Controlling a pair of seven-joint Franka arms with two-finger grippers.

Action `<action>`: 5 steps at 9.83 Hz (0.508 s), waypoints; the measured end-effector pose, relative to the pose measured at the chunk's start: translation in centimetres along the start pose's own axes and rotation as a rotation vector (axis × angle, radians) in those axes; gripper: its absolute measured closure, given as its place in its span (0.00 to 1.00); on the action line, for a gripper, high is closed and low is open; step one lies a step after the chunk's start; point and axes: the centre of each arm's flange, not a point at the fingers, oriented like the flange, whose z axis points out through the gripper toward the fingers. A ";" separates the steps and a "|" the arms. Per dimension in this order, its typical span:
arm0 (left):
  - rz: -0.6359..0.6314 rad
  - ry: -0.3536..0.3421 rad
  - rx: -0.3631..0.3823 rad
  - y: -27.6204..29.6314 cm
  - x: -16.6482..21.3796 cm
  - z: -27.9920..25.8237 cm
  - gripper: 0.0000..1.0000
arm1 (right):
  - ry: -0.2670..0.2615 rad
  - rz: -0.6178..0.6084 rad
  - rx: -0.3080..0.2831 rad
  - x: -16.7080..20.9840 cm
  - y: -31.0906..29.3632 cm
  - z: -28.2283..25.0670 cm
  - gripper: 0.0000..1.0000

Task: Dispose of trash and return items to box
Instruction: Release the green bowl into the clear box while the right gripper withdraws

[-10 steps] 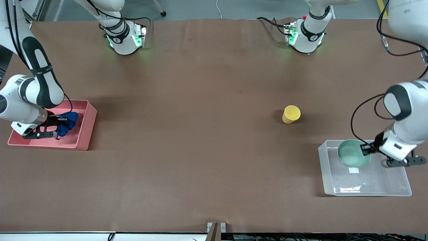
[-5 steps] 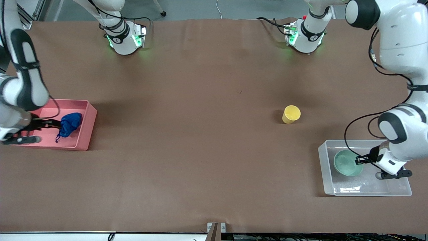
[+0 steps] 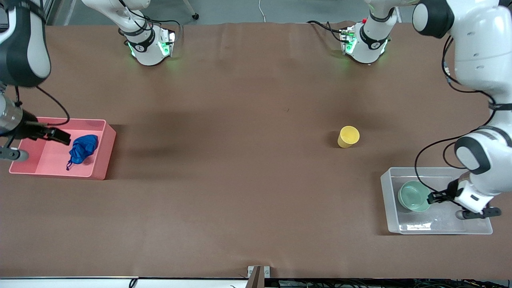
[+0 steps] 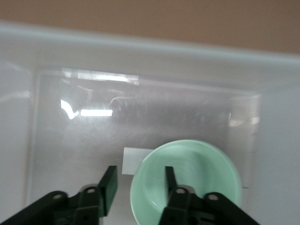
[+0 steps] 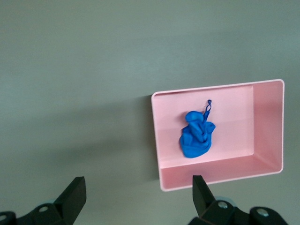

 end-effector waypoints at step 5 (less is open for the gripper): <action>0.147 -0.058 -0.015 10.1 -9.4 -10.3 0.00 | 0.007 0.062 0.086 -3.9 5.8 -9.0 0.00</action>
